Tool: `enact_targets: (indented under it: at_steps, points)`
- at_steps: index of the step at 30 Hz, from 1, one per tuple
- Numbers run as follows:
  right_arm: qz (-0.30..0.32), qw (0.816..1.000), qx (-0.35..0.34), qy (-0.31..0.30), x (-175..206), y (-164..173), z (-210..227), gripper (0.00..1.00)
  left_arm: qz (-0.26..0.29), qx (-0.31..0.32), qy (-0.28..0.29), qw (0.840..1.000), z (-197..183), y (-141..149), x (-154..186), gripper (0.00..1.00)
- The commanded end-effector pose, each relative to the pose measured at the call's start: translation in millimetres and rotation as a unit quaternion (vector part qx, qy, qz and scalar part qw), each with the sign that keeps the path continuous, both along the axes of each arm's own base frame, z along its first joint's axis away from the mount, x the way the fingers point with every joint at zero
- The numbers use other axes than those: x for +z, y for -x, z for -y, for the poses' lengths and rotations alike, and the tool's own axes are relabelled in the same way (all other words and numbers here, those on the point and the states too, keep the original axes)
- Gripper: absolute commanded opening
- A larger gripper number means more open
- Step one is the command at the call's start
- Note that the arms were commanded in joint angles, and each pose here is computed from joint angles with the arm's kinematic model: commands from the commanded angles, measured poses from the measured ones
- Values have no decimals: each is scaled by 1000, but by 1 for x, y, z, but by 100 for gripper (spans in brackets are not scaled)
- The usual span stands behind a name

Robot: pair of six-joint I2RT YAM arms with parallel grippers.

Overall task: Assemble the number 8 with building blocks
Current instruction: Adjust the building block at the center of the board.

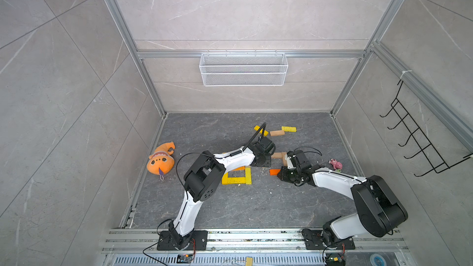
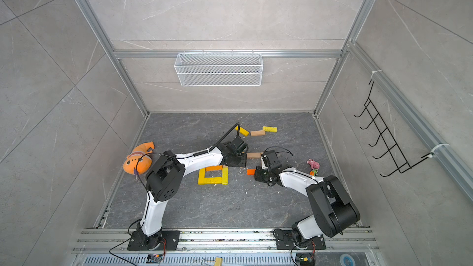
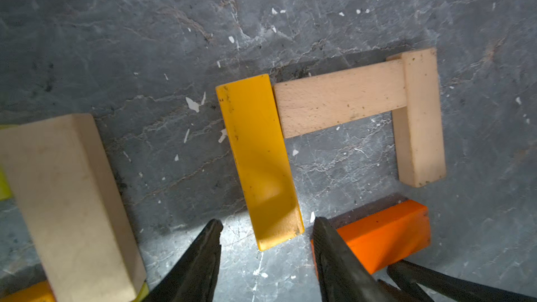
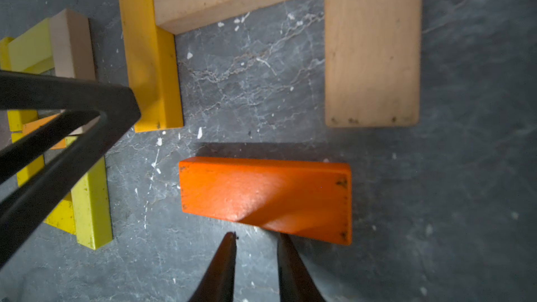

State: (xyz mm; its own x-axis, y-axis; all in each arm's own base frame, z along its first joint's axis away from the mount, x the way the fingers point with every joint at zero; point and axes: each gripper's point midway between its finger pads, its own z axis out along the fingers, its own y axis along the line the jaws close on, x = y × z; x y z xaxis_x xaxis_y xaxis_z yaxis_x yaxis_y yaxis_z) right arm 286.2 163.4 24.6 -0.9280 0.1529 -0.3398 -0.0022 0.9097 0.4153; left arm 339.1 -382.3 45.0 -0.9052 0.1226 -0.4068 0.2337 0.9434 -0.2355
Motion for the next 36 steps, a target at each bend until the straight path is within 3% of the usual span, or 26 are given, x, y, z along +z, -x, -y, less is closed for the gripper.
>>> enact_targets:
  at_steps: [1, 20, 36]
  points:
    - [-9, 1000, -5, 7, -4, 8, 4, 28, 7, -7, -21, 1000, -3, -7, 1, 58]
    - [-10, 1000, -6, 10, -5, 10, 5, 28, -13, -25, -30, 999, 4, -7, -15, 56]
    - [-11, 1000, -6, 12, -6, 7, 5, 28, -20, -27, -29, 999, 2, -3, -17, 48]
